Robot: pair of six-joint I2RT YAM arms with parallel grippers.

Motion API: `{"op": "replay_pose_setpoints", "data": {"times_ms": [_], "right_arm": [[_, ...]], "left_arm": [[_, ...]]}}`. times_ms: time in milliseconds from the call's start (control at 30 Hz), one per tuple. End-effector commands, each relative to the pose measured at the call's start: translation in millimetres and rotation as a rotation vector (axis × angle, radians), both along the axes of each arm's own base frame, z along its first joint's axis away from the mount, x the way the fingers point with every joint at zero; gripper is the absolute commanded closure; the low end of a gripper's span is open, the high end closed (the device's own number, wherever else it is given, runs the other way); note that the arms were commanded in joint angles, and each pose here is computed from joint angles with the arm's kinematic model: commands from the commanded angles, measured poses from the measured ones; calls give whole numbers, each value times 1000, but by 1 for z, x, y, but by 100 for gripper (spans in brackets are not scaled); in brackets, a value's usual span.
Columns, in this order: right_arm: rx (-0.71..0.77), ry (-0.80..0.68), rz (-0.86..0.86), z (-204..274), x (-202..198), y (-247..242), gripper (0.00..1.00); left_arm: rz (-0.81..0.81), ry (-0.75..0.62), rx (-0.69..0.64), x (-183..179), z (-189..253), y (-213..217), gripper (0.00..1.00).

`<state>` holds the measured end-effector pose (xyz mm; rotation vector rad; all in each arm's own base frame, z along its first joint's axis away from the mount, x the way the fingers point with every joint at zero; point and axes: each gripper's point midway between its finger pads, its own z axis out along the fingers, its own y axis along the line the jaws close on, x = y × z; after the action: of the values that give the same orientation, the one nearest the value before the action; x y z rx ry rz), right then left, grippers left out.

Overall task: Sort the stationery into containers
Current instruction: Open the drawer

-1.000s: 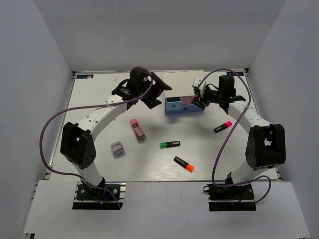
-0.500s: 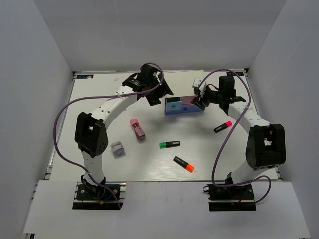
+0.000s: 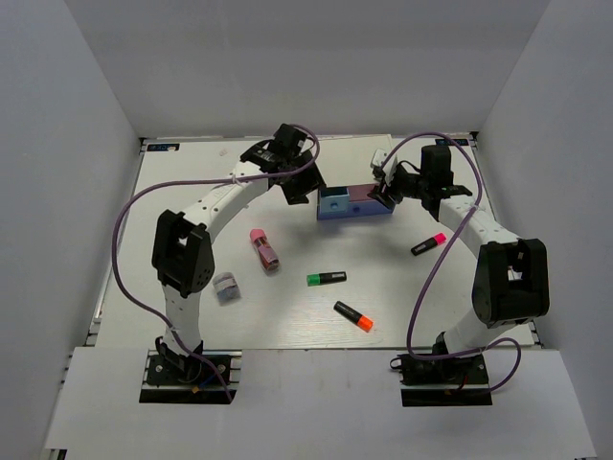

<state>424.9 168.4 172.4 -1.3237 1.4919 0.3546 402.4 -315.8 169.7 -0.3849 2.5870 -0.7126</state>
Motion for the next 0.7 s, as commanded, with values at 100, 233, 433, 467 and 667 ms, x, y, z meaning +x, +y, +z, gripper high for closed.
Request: {"op": "replay_pose_setpoints", "data": {"times_ms": [100,233,433,467,667], "right_arm": [[13,-39,-17,10,10,-1,38],[9,-31,-11,8,9,0,38],[5,-28,-6,5,10,2,38],[6,-25,-6,5,10,3,38],[0,-29,-13,5,15,4,40]], "left_arm": [[-41,-41,4,3,12,-7,33],[-48,-46,7,7,10,-10,36],[-93,-32,68,4,-1,-14,40],[-93,-32,68,4,-1,-14,41],[-126,-25,86,-4,-7,-20,46]]}}
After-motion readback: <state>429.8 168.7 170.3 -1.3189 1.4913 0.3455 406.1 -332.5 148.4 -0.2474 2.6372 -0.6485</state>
